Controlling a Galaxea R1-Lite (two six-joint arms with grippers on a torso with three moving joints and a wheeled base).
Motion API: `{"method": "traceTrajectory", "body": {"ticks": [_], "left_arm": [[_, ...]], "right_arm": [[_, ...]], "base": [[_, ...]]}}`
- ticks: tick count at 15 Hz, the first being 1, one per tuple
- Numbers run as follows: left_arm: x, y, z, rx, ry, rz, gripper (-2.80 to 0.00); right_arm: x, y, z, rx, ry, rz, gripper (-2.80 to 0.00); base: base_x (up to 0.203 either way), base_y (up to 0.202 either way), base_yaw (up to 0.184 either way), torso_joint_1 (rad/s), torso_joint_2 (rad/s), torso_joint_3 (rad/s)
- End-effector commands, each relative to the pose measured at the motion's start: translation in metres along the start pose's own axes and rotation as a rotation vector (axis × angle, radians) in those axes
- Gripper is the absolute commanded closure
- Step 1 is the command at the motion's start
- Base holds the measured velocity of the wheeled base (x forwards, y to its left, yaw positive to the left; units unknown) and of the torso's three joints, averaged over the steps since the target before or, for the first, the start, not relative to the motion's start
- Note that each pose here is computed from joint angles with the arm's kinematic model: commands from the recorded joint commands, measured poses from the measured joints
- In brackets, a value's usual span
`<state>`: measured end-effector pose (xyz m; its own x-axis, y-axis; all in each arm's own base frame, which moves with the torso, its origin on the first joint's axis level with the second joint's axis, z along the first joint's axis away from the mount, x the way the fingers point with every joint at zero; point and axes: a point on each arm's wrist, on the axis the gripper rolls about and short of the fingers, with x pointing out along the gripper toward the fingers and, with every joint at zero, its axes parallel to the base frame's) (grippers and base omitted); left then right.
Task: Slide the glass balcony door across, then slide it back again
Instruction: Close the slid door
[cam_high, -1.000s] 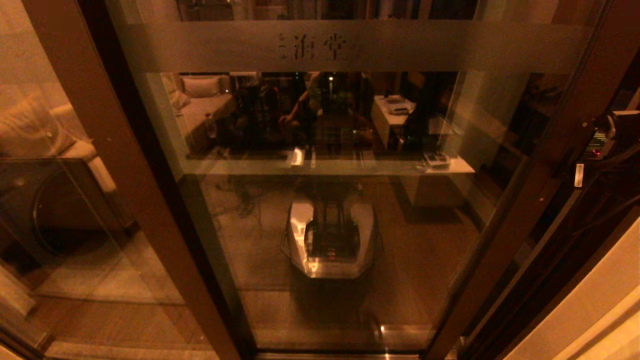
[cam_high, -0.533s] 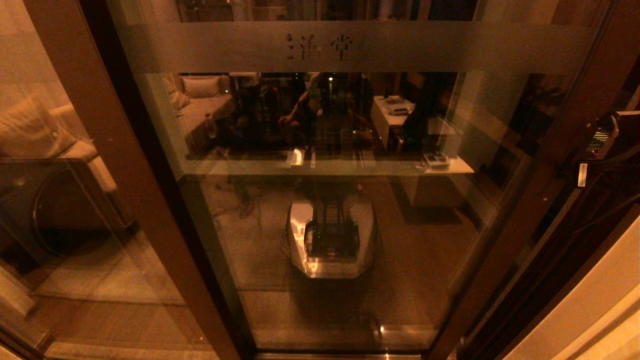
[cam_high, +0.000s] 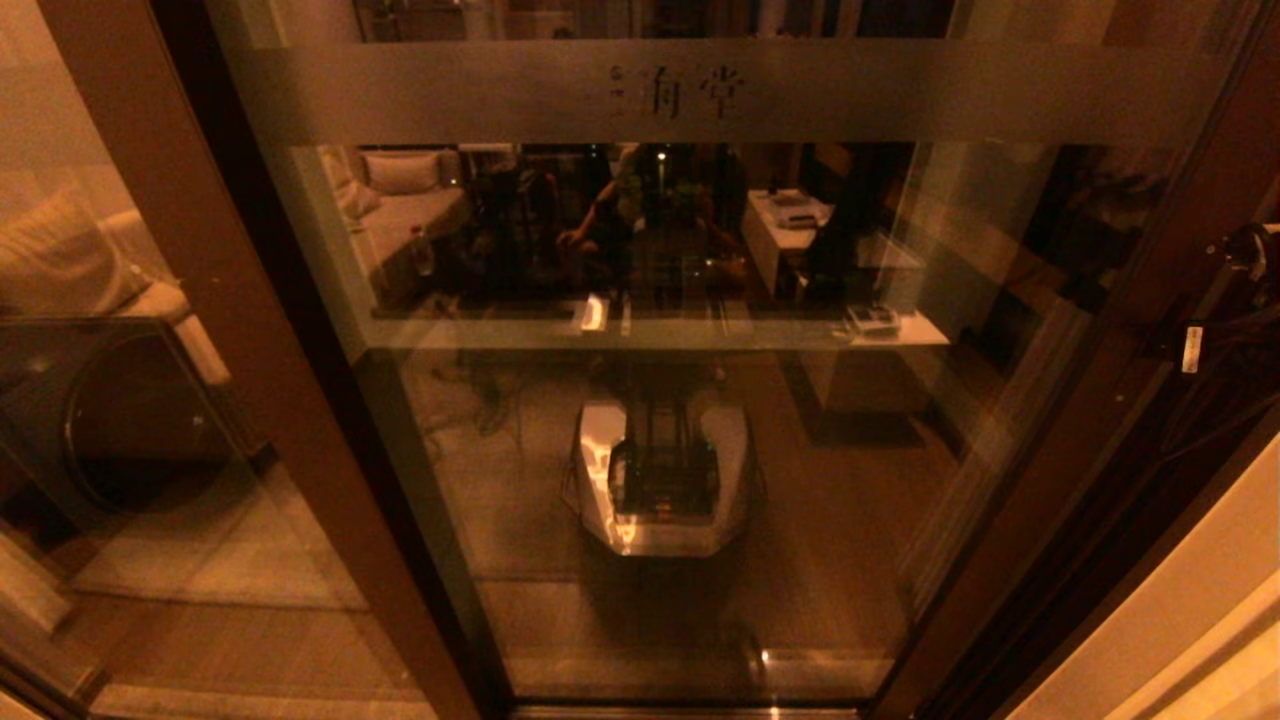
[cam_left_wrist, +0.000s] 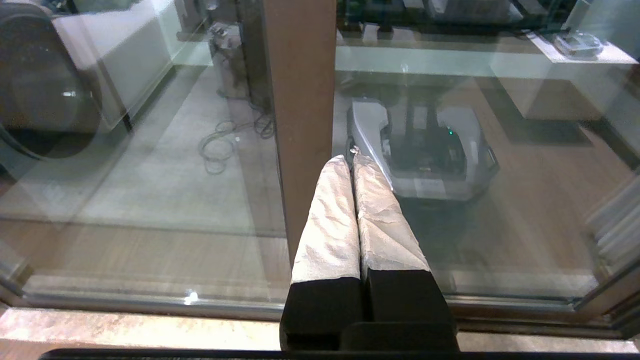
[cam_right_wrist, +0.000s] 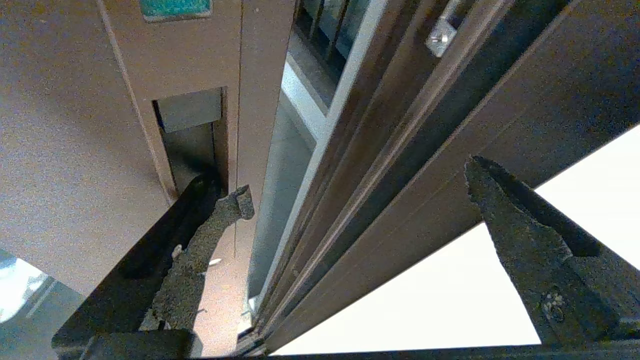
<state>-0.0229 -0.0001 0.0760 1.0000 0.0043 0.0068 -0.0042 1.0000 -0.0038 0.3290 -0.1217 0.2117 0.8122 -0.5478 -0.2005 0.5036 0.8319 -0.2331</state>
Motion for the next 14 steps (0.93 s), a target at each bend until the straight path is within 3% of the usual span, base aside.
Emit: {"method": "traceTrajectory", "body": {"ticks": [1,14], "left_arm": [[0.0,0.0,0.001,-0.001,-0.001,0.0,0.0],[0.0,0.0,0.0,-0.001,-0.001,0.0,0.0]], "right_arm": [[0.004,-0.003,0.0,0.0,0.002,-0.009,-2.8],[-0.003,-0.029,0.007,0.02,-0.047,0.052,-2.8]], "base": [[0.0,0.0,0.0,0.0,0.0,0.0],[0.0,0.0,0.0,0.0,0.0,0.0]]}}
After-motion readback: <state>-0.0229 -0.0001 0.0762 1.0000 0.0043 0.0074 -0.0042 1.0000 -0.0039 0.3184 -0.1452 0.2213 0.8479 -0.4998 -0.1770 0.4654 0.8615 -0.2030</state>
